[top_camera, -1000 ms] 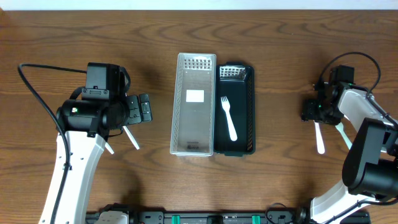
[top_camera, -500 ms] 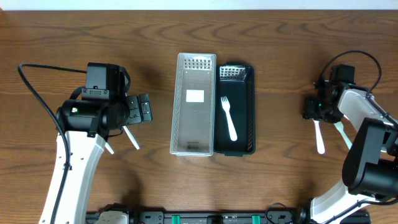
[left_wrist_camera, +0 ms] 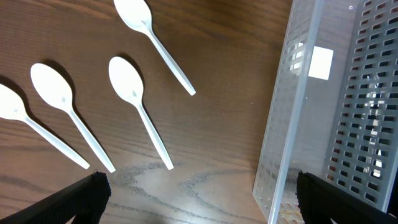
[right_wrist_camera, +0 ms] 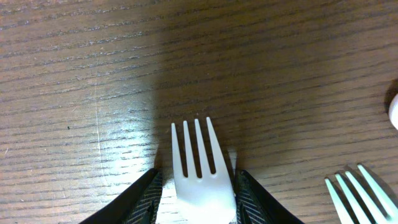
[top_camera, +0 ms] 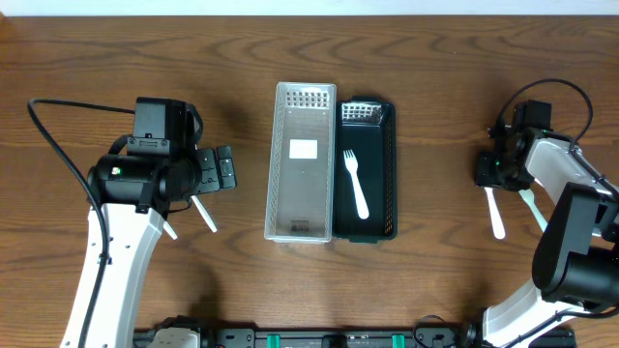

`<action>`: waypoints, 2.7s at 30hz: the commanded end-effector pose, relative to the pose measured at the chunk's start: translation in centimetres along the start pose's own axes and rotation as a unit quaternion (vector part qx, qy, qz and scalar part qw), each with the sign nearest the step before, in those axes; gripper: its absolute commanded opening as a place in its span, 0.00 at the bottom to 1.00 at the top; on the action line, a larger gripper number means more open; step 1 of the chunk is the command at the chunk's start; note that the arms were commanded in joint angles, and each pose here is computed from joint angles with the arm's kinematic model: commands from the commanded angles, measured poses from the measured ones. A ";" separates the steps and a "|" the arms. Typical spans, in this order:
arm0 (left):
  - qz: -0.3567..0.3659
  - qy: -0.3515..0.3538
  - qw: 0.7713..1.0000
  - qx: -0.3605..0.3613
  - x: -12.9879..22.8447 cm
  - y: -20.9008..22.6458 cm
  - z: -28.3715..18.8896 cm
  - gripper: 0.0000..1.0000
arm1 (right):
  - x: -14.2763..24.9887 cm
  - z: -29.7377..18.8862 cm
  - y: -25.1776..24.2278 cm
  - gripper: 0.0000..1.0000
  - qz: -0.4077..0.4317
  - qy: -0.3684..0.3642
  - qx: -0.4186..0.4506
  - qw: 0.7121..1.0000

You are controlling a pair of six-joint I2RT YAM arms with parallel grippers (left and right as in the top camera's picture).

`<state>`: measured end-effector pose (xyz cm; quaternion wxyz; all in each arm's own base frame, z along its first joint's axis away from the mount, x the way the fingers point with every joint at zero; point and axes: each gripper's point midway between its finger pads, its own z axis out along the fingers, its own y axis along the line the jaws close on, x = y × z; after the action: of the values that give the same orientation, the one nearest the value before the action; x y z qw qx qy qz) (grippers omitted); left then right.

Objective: Pack container
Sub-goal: 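Lower right gripper and grasp a second white fork, then carry the second fork into the black basket and release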

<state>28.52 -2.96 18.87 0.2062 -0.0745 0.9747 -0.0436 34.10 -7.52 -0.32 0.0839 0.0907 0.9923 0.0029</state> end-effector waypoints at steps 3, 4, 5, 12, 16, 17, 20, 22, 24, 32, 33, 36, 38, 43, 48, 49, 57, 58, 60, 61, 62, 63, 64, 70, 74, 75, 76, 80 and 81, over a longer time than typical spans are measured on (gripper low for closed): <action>0.001 -0.003 1.000 -0.006 -0.2 0.3 -0.1 0.98 | 0.6 0.5 0.1 0.35 -0.002 0.012 0.000 1.000; 0.001 -0.003 1.000 -0.006 -0.2 0.3 -0.1 0.98 | 0.6 0.5 0.1 0.34 -0.002 0.012 0.000 1.000; 0.001 -0.003 1.000 -0.006 -0.2 0.3 -0.1 0.98 | 0.6 0.5 0.1 0.32 -0.002 0.012 0.000 1.000; 0.001 -0.003 1.000 -0.006 -0.2 0.3 -0.1 0.98 | 0.6 0.5 0.1 0.25 -0.002 0.012 0.000 1.000; 0.001 -0.003 1.000 -0.006 -0.2 0.3 -0.1 0.98 | 0.6 0.5 0.1 0.21 -0.002 0.012 0.000 1.000; 0.001 -0.003 1.000 -0.006 -0.2 0.3 -0.1 0.98 | 0.6 0.5 0.1 0.20 -0.002 0.012 0.000 1.000; 0.001 -0.003 1.000 -0.006 -0.2 0.3 -0.1 0.98 | 0.6 0.5 0.1 0.17 -0.002 0.012 0.000 1.000; 0.001 -0.003 1.000 -0.006 -0.2 0.3 -0.1 0.98 | 0.5 0.5 0.2 0.12 0.005 0.012 0.000 1.000; 0.001 -0.003 1.000 -0.006 -0.2 0.3 -0.1 0.98 | 0.4 0.5 0.2 0.07 0.013 0.008 0.000 1.000; 0.001 -0.003 1.000 -0.006 -0.2 0.3 -0.1 0.98 | -0.5 -1.1 1.1 0.01 0.031 0.003 -0.002 1.000; 0.001 -0.003 1.000 -0.006 -0.2 0.3 -0.1 0.98 | -1.1 -2.0 1.6 0.01 0.027 -0.002 -0.003 1.000; 0.001 -0.003 1.000 -0.006 -0.2 0.3 -0.1 0.98 | -3.1 -5.9 3.8 0.01 0.003 -0.032 -0.010 0.999; 0.001 -0.003 1.000 -0.006 -0.2 0.3 -0.1 0.98 | -4.7 -9.5 6.1 0.01 -0.018 -0.066 -0.019 0.998; 0.001 -0.003 1.000 -0.006 -0.2 0.3 -0.1 0.98 | -7.2 -18.4 13.3 0.01 -0.042 -0.156 -0.064 0.985; 0.001 -0.003 1.000 -0.006 -0.2 0.3 -0.1 0.98 | -6.1 -21.8 21.1 0.01 -0.080 -0.183 -0.116 0.973; 0.001 -0.003 1.000 -0.006 -0.2 0.3 -0.1 0.98 | -5.6 -21.7 22.3 0.01 -0.090 -0.183 -0.120 0.972; 0.001 -0.002 1.000 -0.006 -0.2 0.3 -0.1 0.98 | -2.8 -15.1 26.9 0.01 -0.146 -0.125 -0.052 0.980; 0.001 -0.001 1.000 -0.007 -0.1 0.3 -0.1 0.98 | -2.6 -13.9 27.1 0.01 -0.150 -0.111 -0.045 0.981; 0.001 0.001 1.000 -0.007 0.0 0.3 -0.1 0.98 | -2.0 -11.3 27.2 0.01 -0.157 -0.081 -0.032 0.984; 0.001 0.002 1.000 -0.007 0.1 0.3 -0.2 0.98 | -1.7 -10.0 27.3 0.01 -0.160 -0.067 -0.024 0.985; 0.001 0.003 1.000 -0.008 0.1 0.4 -0.2 0.98 | -1.4 -8.8 27.3 0.01 -0.162 -0.054 -0.017 0.985; 0.001 0.004 1.000 -0.008 0.1 0.4 -0.2 0.98 | -1.2 -7.9 27.3 0.01 -0.164 -0.045 -0.012 0.985; 0.001 0.004 1.000 -0.008 0.1 0.4 -0.2 0.98 | -0.9 -7.1 27.2 0.01 -0.165 -0.035 -0.008 0.986; 0.001 0.004 1.000 -0.008 0.1 0.4 -0.2 0.98 | -0.9 -6.4 27.4 0.42 -0.177 -0.029 -0.009 0.984; 0.001 0.004 1.000 -0.008 0.1 0.4 -0.2 0.98 | -1.0 -7.3 27.5 0.71 -0.186 -0.037 -0.013 0.982; 0.001 0.004 1.000 -0.008 0.1 0.4 -0.2 0.98 | -1.1 -7.9 27.5 0.72 -0.185 -0.042 -0.015 0.982; 0.001 0.004 1.000 -0.008 0.1 0.4 -0.2 0.98 | -1.3 -8.5 27.6 0.72 -0.185 -0.047 -0.018 0.981; 0.001 0.004 1.000 -0.008 0.1 0.4 -0.2 0.98 | -3.3 -13.4 27.3 0.82 -0.180 -0.105 -0.043 0.977; 0.001 0.004 1.000 -0.008 0.1 0.4 -0.2 0.98 | -4.1 -15.3 26.9 0.86 -0.183 -0.127 -0.050 0.974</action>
<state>28.24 -2.94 18.75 0.2001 -0.0746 0.9760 -0.0428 38.64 18.87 8.80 0.1251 -0.0960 0.9875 0.0044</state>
